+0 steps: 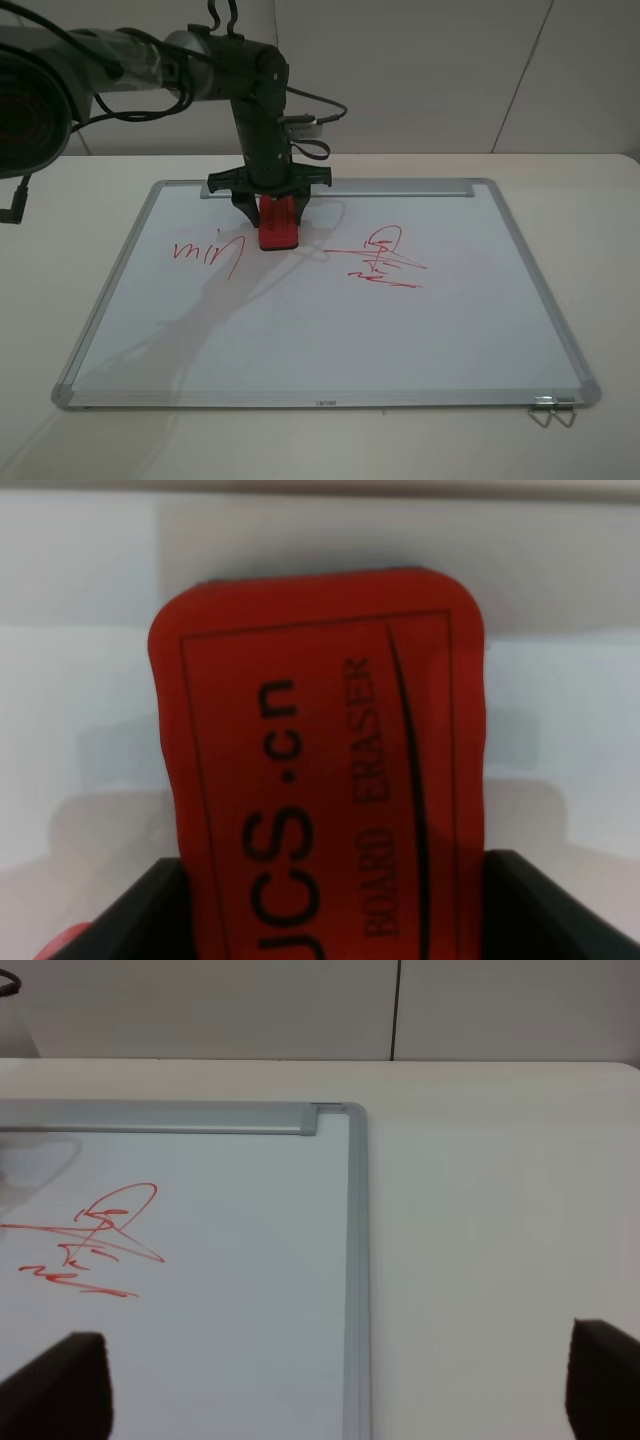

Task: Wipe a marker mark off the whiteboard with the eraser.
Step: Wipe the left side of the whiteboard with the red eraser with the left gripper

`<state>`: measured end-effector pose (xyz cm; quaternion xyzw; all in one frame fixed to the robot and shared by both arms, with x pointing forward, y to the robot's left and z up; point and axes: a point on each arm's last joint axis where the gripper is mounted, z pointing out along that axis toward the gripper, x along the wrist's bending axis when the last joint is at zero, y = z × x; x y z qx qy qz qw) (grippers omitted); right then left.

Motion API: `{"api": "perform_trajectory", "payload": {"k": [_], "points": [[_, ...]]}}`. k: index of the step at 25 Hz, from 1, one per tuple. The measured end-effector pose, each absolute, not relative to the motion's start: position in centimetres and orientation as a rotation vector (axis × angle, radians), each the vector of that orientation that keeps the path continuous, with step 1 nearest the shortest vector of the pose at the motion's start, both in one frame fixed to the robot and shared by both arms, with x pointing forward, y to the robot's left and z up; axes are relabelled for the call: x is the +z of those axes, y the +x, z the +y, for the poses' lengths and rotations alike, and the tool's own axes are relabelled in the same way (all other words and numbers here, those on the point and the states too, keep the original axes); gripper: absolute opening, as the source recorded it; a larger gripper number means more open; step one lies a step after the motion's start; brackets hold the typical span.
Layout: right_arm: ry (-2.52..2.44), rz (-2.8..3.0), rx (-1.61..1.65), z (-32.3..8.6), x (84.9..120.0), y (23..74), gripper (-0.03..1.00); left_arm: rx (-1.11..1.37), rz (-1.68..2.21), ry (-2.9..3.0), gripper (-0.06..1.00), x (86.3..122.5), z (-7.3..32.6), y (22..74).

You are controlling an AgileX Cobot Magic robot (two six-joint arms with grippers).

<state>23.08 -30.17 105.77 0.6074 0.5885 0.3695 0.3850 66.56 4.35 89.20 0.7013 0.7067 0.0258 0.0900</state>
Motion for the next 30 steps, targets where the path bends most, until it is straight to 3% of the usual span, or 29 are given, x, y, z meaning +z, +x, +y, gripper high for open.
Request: {"api": "perform_trajectory", "payload": {"k": [16,30], "points": [[1.547,1.499,0.941,-30.2,105.8,23.1,0.83,0.187,1.833,2.38,0.58,94.7,6.7,66.0],[1.547,1.499,0.941,-30.2,105.8,23.1,0.83,0.203,1.955,2.326,0.57,93.8,17.4,61.0]]}}
